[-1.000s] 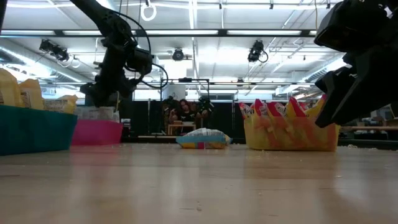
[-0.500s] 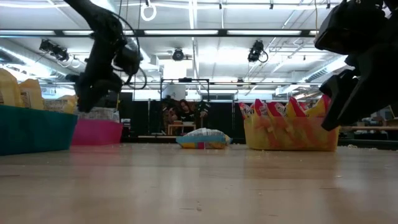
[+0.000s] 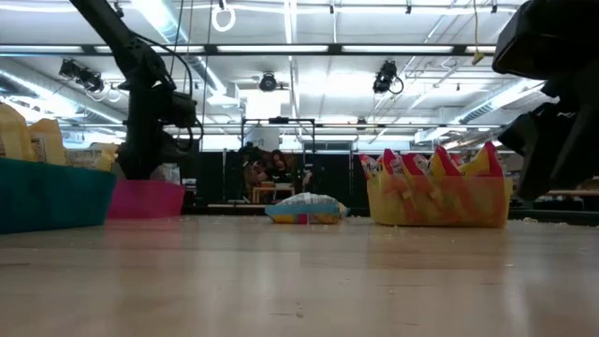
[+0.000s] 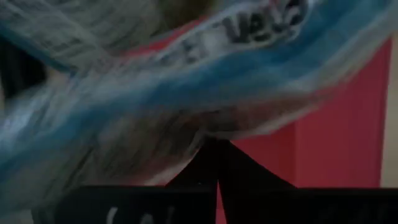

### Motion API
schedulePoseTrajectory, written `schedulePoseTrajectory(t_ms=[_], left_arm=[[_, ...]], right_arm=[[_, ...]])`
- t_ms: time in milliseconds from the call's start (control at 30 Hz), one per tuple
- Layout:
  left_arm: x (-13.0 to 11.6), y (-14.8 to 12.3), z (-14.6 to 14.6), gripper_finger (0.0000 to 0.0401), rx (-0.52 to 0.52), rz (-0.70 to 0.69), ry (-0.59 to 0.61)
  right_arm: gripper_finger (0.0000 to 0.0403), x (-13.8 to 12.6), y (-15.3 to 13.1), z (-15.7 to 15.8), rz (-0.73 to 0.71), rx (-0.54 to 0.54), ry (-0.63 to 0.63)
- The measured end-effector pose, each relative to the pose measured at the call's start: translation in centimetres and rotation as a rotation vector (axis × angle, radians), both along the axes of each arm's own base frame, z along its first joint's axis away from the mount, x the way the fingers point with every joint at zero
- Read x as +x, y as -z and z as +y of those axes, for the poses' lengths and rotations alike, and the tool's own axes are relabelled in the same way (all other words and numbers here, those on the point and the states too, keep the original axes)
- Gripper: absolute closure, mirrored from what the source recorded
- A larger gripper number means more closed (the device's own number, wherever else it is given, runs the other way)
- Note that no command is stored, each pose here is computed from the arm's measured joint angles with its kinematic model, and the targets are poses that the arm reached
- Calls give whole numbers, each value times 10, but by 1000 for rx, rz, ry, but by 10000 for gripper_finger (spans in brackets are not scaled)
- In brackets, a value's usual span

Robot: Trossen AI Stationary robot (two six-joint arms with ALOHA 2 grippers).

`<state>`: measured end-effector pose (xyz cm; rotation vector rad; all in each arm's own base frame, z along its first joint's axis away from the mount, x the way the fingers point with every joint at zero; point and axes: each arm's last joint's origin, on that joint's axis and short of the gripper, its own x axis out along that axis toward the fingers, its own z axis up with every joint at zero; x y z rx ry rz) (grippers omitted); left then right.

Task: Sort Maruchan noodles
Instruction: Put the blue noodle pack into the red bin

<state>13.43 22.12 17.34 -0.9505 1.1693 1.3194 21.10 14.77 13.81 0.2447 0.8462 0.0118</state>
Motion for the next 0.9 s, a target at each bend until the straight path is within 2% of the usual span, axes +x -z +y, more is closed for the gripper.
schedulePoseTrajectory(t_ms=[67,167,300,400,533,700,800,900], left_arm=[[-1,-1,6,392,63,-2,-24],[-1,-1,10,386,96,-2,-35],[-1,-2,11,388,109,0,-28],[0,-1,9,385,95,13,24],[0,-5,5,363,46,30,115],[9,-40,-2,326,24,60,257],[26,-69,-14,311,124,9,352],[52,-85,-37,305,253,-70,515]], right_arm=[[229,0,0,0,2,10,10],[229,0,0,0,4,25,26],[229,0,0,1,4,24,24],[229,0,0,1,4,23,23],[229,-1,0,1,18,42,7],[229,-1,0,1,24,44,-9],[229,1,0,-1,6,11,3],[229,4,0,-6,-15,-40,15]])
